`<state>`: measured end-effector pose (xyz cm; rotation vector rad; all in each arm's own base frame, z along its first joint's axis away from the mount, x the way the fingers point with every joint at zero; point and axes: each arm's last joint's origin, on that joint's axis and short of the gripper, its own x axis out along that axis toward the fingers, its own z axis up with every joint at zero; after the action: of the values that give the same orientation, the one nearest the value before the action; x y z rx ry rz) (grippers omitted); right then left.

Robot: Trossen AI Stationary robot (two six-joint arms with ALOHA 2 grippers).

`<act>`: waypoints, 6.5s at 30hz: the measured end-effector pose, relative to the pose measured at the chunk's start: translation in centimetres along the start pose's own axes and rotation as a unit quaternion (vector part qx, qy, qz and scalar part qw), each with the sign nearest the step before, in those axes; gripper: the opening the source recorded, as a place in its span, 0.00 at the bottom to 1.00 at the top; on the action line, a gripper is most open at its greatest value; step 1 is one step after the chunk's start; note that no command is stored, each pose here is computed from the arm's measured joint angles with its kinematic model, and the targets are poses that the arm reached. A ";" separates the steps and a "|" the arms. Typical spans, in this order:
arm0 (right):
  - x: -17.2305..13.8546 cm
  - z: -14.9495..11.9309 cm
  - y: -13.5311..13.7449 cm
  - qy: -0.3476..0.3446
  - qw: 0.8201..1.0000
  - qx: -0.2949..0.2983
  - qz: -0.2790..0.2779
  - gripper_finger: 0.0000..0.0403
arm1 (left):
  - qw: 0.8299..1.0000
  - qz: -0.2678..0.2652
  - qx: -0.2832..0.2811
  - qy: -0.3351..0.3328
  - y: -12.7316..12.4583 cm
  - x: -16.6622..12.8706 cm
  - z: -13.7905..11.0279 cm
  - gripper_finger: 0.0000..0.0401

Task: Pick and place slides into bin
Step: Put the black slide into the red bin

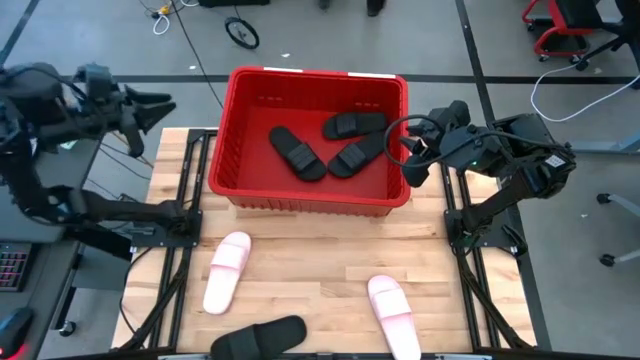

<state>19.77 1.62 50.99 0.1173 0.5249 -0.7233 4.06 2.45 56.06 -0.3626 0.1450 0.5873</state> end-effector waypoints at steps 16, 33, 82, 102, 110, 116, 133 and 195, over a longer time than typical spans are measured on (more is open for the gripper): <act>0.0 0.2 0.0 -0.014 1.000 0.011 -0.007 0.33 | 0.988 -0.096 0.008 -0.119 1.4 10.3 -6.4 0.42; 1.9 -0.7 3.1 0.087 0.987 0.023 0.135 0.33 | 0.980 -0.118 -0.091 -0.133 2.1 16.8 -9.4 0.41; 17.7 -21.0 35.5 0.277 0.739 0.409 0.458 0.33 | 0.981 -0.124 -0.119 -0.093 1.7 17.2 -10.1 0.40; 6.8 -17.2 28.7 0.402 0.767 0.383 0.321 0.33 | 0.986 -0.114 -0.115 -0.036 2.0 17.4 -11.2 0.40; -0.6 -19.2 24.8 0.471 0.731 0.471 0.149 0.33 | 0.987 -0.112 -0.115 -0.030 2.0 17.4 -11.3 0.40; -2.1 -23.0 26.6 0.472 0.733 0.479 0.105 0.33 | 0.987 -0.111 -0.113 -0.028 2.0 17.4 -11.3 0.40; -0.6 -24.2 28.1 0.384 0.800 0.437 0.145 0.33 | 0.917 -0.377 -0.061 0.112 0.5 16.4 -12.4 0.36; 3.9 -21.2 27.5 0.298 0.862 0.377 0.161 0.33 | 0.565 -0.557 0.369 0.484 -25.0 14.2 -43.2 0.49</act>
<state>31.46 25.77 28.59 1.1706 0.7602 -0.5171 28.51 -25.65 19.99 0.1480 1.1087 -1.0442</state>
